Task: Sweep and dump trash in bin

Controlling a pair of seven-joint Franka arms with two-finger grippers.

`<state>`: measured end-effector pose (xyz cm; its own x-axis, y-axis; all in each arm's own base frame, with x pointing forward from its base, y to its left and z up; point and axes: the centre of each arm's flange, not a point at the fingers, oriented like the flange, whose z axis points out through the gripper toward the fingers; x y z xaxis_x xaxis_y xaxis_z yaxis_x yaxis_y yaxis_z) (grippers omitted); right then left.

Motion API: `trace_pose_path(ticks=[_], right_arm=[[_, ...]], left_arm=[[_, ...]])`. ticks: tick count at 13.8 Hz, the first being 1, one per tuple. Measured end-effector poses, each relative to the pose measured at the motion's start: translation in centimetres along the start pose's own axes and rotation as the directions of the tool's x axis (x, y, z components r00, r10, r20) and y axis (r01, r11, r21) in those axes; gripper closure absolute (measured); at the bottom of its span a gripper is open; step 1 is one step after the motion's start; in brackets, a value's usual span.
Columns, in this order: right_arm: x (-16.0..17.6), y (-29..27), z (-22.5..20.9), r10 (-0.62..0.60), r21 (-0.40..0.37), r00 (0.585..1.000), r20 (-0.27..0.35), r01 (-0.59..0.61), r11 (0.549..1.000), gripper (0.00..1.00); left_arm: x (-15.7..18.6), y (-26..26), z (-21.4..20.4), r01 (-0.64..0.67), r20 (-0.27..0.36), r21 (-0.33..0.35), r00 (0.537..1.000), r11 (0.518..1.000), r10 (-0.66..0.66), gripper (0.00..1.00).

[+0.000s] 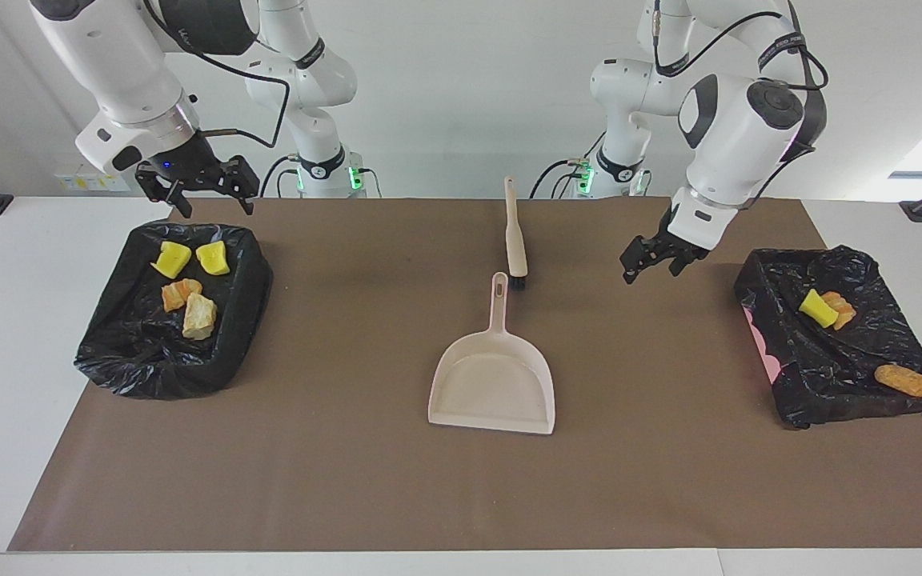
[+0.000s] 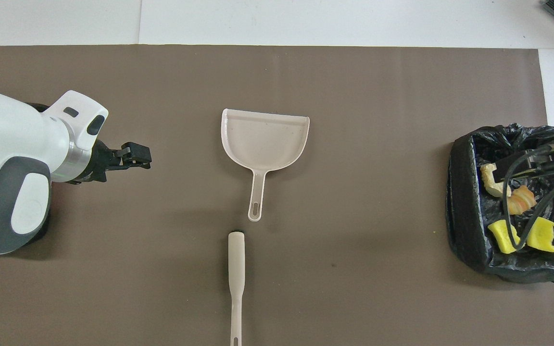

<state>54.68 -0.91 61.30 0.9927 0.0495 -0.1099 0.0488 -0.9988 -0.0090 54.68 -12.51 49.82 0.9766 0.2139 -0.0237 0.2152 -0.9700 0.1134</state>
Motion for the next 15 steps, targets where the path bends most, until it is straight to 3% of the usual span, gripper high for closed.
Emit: trace_pose_path(ticks=[4,8,15], right_arm=[[0.0,0.0,0.0,0.0,0.0,1.0,0.0,0.0,1.0,0.0],[0.0,0.0,0.0,0.0,0.0,1.0,0.0,0.0,1.0,0.0],[0.0,0.0,0.0,0.0,0.0,1.0,0.0,0.0,1.0,0.0]], left_arm=[[0.3,-1.8,-0.2,-0.014,0.002,0.062,1.0,0.998,0.014,0.0],[1.8,-5.2,-1.9,-0.038,-0.02,0.062,0.999,0.997,0.04,0.0],[2.6,-7.3,-10.2,-0.06,-0.068,0.062,0.996,0.996,0.064,0.0]])
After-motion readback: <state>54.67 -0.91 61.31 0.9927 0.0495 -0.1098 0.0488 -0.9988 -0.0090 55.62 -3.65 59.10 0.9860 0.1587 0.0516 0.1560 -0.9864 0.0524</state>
